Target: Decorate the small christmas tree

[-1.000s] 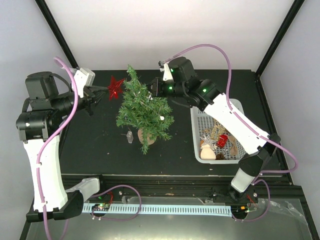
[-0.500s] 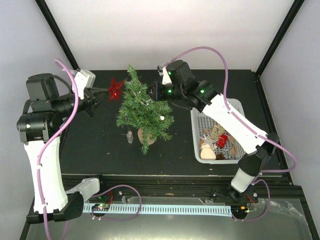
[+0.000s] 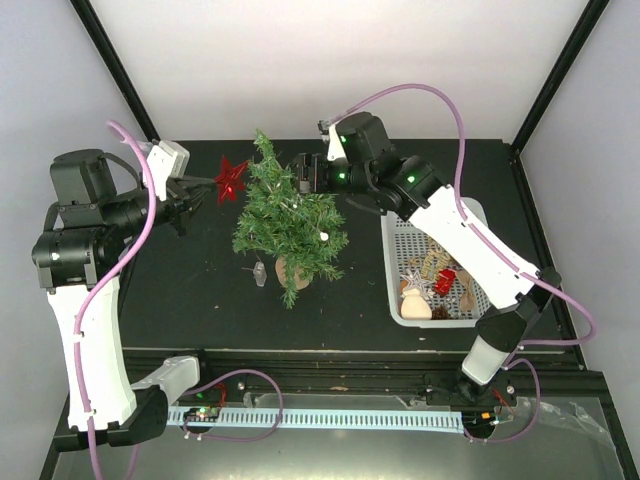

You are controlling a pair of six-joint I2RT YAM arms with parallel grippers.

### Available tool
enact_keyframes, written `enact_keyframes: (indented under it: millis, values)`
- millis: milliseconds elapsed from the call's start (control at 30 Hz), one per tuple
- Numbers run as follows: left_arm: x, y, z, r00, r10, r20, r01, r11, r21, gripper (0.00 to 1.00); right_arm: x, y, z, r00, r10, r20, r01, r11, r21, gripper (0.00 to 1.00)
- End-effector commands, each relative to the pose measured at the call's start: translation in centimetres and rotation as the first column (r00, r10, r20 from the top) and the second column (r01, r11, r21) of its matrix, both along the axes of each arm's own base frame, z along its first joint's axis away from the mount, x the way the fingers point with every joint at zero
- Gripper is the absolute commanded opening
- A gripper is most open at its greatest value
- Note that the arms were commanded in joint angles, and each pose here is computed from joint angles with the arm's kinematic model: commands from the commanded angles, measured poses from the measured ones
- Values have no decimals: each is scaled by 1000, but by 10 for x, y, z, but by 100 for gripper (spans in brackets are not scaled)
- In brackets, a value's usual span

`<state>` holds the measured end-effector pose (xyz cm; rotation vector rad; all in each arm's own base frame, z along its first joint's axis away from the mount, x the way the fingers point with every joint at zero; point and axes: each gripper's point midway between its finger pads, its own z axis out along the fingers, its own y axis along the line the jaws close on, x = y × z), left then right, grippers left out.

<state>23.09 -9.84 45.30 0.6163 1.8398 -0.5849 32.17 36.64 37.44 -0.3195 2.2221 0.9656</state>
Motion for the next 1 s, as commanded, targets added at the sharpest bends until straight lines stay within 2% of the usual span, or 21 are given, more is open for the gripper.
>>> enact_keyframes:
  millis: [0,267,467,567,700,800,967]
  values:
    - [-3,0,11,999,-5,42,5,1000,-11,2,0,-12,27,997,-40,66,40,999,5,78]
    - [-4,1,16,999,1,53,0,1000,-5,1,-2,-35,35,989,-118,86,117,993,16,79]
    - [-26,-10,34,987,-86,136,81,996,36,2,-19,-65,75,967,-155,204,143,987,73,76]
    - [-45,-22,43,970,-185,158,181,983,39,2,-43,-71,103,947,-74,313,38,992,119,68]
    - [-72,-38,46,931,-336,146,337,941,14,2,-98,-60,141,864,172,474,-277,948,160,60]
    - [-78,-44,44,915,-392,98,397,917,-39,2,-129,-50,149,804,332,494,-440,890,118,58]
    - [-90,-51,49,889,-445,110,454,888,-79,2,-153,-46,147,752,447,485,-548,832,83,57]
